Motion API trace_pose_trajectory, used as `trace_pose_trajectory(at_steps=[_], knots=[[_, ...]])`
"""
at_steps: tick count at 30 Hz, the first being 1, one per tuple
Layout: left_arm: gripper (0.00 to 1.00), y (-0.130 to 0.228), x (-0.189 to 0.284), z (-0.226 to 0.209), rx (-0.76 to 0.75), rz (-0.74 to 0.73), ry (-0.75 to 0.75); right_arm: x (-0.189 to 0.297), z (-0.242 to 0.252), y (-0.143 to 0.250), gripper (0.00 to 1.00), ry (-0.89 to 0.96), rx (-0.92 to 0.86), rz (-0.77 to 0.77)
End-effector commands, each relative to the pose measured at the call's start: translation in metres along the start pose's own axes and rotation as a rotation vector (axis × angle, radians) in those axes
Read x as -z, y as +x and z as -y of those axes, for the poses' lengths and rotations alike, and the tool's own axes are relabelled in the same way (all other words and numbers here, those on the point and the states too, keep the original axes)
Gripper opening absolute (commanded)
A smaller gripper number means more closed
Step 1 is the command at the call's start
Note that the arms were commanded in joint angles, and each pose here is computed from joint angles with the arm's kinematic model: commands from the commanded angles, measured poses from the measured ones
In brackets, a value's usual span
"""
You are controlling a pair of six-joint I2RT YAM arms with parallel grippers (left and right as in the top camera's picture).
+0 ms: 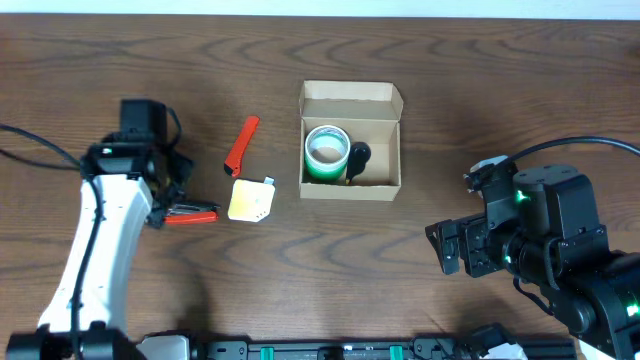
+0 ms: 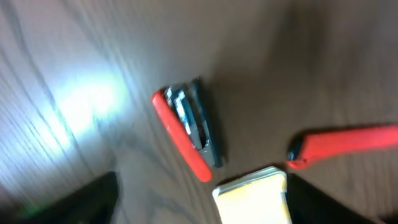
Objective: Pack container
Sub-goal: 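Move the left gripper to the red stapler and grasp it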
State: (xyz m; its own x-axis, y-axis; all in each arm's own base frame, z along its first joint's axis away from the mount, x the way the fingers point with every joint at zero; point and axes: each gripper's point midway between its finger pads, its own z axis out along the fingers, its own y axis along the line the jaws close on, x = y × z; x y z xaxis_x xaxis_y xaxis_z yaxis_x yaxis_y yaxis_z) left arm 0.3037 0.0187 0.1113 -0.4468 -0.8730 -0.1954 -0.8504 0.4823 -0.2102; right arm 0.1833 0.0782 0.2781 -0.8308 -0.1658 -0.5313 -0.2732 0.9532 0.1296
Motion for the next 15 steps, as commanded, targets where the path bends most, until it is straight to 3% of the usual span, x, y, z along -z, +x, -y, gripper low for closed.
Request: trace_pose_trajectory(at_steps=[1, 15], knots=[[0.95, 0.014, -0.021, -0.007, 0.183, -0.068, -0.049, 0.001, 0.0, 0.001, 0.99, -0.003, 0.004, 0.002], [0.95, 0.017, -0.07, -0.002, 0.224, -0.112, -0.114, 0.001, 0.0, 0.001, 0.99, -0.003, 0.004, 0.002]])
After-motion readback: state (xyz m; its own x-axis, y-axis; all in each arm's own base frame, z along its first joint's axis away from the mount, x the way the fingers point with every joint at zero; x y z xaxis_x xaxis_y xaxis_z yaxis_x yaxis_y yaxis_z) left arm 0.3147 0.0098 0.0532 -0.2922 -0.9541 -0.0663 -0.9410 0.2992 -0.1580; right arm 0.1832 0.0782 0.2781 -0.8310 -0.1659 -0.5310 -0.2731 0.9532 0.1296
